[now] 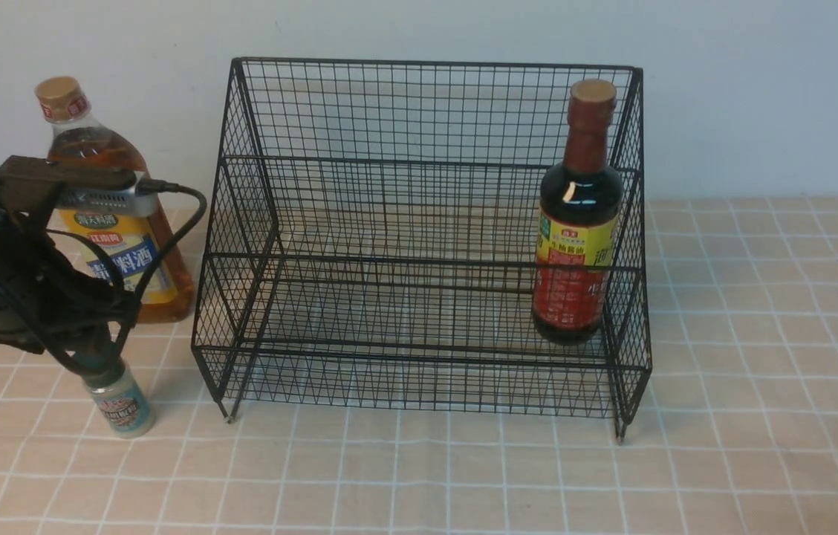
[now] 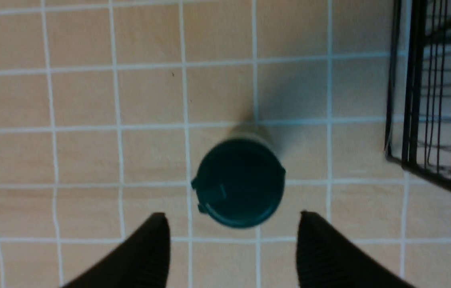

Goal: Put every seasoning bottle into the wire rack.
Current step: Use the left arm to grab the condiment bottle closest to it, then use the left arm to put the condiment bottle back on the shelf, then use the left arm to grab the condiment bottle closest to it, then use the left arm to put the condiment bottle back on the shelf

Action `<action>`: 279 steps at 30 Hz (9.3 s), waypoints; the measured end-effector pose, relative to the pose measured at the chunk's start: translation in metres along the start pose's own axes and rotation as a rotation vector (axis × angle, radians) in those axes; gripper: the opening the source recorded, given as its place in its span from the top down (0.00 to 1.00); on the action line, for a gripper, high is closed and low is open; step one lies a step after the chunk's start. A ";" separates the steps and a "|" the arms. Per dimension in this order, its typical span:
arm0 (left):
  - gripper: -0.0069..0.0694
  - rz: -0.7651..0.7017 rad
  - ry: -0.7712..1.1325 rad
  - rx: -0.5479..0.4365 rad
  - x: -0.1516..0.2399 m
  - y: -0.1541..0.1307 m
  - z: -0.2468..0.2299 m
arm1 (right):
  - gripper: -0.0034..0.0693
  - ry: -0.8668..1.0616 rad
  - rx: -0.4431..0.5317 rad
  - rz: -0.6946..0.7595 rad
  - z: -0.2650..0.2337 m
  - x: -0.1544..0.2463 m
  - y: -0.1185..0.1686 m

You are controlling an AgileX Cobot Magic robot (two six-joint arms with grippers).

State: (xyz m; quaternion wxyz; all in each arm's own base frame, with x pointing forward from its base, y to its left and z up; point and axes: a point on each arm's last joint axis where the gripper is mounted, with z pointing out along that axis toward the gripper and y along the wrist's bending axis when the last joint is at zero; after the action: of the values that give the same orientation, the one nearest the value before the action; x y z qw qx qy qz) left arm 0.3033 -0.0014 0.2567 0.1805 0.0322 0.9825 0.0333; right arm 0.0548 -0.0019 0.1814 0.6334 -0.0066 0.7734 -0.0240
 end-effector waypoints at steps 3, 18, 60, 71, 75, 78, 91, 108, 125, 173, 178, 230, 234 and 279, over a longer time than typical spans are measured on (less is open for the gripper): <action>0.19 0.003 -0.030 0.000 -0.005 0.000 0.008 | 0.97 0.001 0.000 0.000 0.000 0.000 0.000; 0.16 0.013 0.035 0.007 -0.010 -0.003 0.056 | 0.97 0.001 0.000 0.003 0.000 0.000 0.000; 0.49 0.177 -0.284 0.194 -0.035 -0.111 -0.089 | 0.97 0.001 0.000 0.003 0.000 0.000 0.000; 0.49 0.185 -0.104 0.119 -0.046 -0.132 -0.009 | 0.97 0.001 0.000 0.003 0.000 0.000 0.000; 0.49 0.189 -0.063 0.110 -0.046 -0.135 0.006 | 0.97 0.001 0.000 0.003 0.000 0.000 0.000; 0.49 0.189 -0.050 0.107 -0.045 -0.136 0.010 | 0.97 0.001 0.000 0.003 0.000 0.000 0.000; 0.24 0.187 -0.065 0.101 -0.052 -0.134 -0.004 | 0.97 0.001 0.000 0.003 0.000 0.000 0.000; 0.92 -0.018 -0.780 -0.245 -0.041 -0.040 -0.233 | 0.97 0.001 0.000 0.001 0.000 0.000 0.000; 0.91 -0.024 -1.069 0.047 0.013 -0.047 -0.169 | 0.97 0.001 0.000 0.001 0.000 0.000 0.000; 0.91 -0.090 -1.227 0.035 0.030 0.001 -0.136 | 0.97 0.001 0.000 0.000 0.000 0.000 0.000; 0.91 -0.129 -1.258 -0.012 0.019 0.016 -0.125 | 0.97 0.001 0.000 0.003 0.000 0.000 0.000; 0.50 -0.144 -1.068 -0.064 -0.055 0.027 0.006 | 0.97 0.001 0.000 0.003 0.000 0.000 0.000; 0.50 -0.142 -1.095 -0.062 -0.053 0.028 -0.032 | 0.97 0.001 0.000 0.003 0.000 0.000 0.000; 0.50 -0.163 -1.137 0.290 -0.102 -0.060 -0.115 | 0.97 0.001 0.000 0.003 0.000 0.000 0.000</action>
State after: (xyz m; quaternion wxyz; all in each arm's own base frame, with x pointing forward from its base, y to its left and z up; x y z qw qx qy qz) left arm 0.3541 -0.0746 0.3951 0.6744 -0.0062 0.7253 -0.1380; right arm 0.0547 -0.0019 0.1813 0.6330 -0.0054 0.7738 -0.0230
